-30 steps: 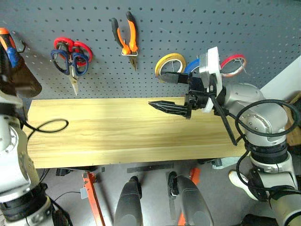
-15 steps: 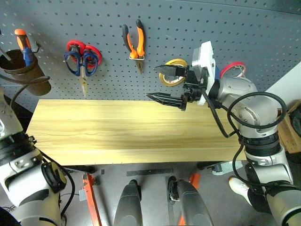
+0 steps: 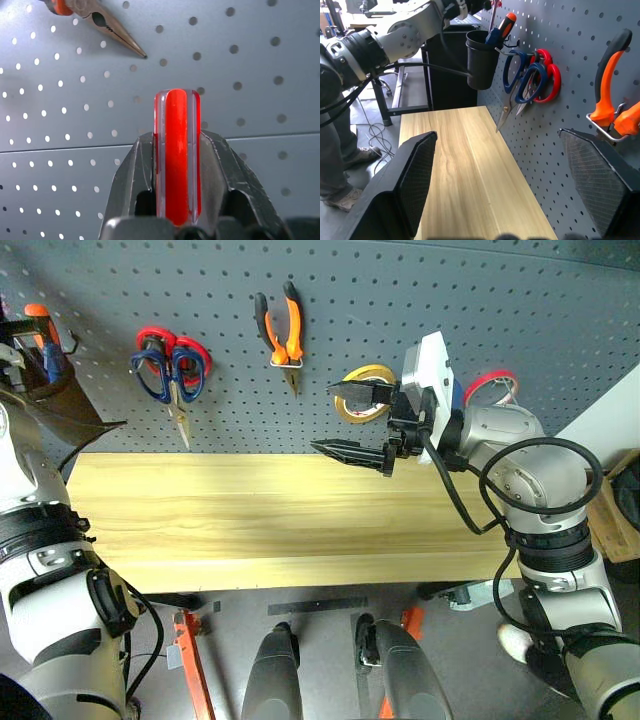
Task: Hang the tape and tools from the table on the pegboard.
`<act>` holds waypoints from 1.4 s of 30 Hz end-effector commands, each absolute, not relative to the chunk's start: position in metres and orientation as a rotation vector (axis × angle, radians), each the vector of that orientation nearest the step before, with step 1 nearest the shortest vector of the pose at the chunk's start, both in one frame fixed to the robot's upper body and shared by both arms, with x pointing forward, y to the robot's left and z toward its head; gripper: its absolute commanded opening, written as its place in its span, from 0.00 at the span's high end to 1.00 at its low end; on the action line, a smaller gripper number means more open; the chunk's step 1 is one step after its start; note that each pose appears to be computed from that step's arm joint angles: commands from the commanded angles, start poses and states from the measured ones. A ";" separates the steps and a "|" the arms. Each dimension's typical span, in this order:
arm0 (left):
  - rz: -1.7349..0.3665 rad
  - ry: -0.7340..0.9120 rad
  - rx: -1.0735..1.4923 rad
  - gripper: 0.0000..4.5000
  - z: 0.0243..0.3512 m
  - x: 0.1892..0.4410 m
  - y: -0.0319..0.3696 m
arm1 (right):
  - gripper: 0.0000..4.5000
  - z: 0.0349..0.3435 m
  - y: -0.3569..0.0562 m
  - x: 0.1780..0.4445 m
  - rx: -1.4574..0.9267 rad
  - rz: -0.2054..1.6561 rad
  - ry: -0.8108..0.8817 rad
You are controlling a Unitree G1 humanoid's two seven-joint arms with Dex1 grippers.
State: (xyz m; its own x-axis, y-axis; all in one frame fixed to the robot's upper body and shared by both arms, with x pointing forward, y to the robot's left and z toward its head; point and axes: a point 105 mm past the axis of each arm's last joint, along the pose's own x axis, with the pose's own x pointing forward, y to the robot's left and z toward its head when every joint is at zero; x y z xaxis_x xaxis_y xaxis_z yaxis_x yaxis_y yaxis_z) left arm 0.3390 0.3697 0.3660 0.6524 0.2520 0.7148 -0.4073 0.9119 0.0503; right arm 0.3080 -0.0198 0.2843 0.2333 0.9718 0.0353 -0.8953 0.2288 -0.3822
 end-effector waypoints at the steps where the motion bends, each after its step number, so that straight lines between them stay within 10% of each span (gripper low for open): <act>1: 0.448 -0.885 0.221 0.61 0.380 0.310 0.373 | 0.06 0.298 -0.020 0.299 -0.324 1.317 -0.370; 9: 0.481 -0.893 0.197 0.01 0.372 0.299 0.371 | 0.06 0.315 -0.018 0.294 -0.259 1.338 -0.444; 20: 0.073 -1.037 0.229 0.01 0.426 0.300 0.270 | 0.06 0.328 -0.029 0.294 -0.233 1.309 -0.499; 28: -0.453 -0.408 0.119 0.01 0.279 0.331 0.174 | 0.06 0.314 -0.050 0.294 -0.253 1.254 -0.442; 42: -0.165 0.069 0.115 0.01 0.118 0.311 0.223 | 0.06 0.209 -0.074 0.304 -0.214 1.004 -0.218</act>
State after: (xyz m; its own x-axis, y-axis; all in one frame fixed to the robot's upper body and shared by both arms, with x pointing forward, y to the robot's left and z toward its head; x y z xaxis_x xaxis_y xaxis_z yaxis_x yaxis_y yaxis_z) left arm 0.3120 0.2124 0.1122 0.9738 -0.1911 -0.1231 0.2016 0.9762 0.0793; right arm 0.3017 -0.0704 0.2129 0.4761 0.8776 0.0553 -0.8489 0.4751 -0.2316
